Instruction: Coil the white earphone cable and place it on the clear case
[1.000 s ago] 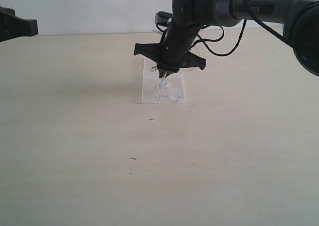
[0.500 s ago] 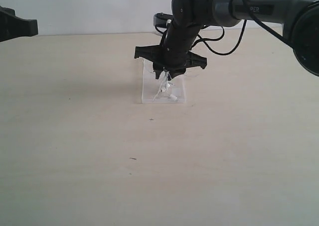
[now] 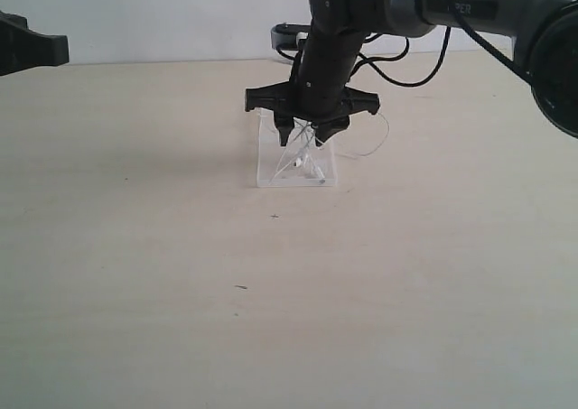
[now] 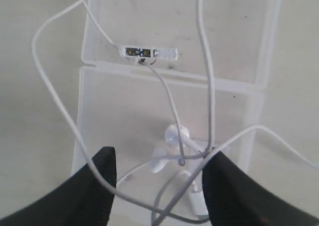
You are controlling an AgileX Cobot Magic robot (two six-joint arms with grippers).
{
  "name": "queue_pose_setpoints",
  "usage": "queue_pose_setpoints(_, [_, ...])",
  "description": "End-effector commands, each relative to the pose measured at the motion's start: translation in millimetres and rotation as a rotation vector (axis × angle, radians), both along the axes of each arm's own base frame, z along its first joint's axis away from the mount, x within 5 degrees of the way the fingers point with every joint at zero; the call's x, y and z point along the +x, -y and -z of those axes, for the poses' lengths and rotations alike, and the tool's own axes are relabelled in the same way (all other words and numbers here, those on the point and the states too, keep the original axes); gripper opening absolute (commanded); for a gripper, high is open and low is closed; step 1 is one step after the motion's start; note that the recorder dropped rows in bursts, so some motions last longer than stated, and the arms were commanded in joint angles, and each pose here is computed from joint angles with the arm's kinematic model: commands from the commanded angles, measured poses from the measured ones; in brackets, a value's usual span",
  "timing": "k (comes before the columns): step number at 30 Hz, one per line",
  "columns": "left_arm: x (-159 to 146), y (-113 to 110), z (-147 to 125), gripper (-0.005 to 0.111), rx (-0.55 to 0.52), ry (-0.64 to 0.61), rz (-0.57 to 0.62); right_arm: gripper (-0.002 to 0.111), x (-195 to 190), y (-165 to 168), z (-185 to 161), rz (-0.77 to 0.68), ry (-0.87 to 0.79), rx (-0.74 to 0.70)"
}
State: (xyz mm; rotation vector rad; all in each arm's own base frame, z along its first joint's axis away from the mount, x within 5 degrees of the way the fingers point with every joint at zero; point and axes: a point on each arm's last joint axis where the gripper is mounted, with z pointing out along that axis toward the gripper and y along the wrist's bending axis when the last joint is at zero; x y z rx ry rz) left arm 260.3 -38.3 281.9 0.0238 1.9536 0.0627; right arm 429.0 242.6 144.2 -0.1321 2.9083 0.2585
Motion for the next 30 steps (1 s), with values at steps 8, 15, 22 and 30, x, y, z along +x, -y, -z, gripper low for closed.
queue_pose_setpoints(8, [-1.5,1.3,-0.3,0.000,-0.014,-0.003,0.022,0.052,-11.0,-18.6,-11.1,-0.098,0.028,-0.070])
queue_pose_setpoints(15, [-1.6,2.2,-0.1,0.000,-0.018,-0.006,0.030,0.052,-17.9,-13.1,-9.3,-0.157,-0.046,-0.138])
queue_pose_setpoints(22, [-1.8,3.6,0.2,0.000,-0.024,-0.010,0.045,0.052,-20.3,-12.8,-8.9,-0.224,-0.063,-0.150])
queue_pose_setpoints(30, [-1.8,3.6,0.2,0.000,-0.024,-0.010,0.045,0.052,-14.0,-12.6,-24.0,-0.257,-0.094,-0.126])
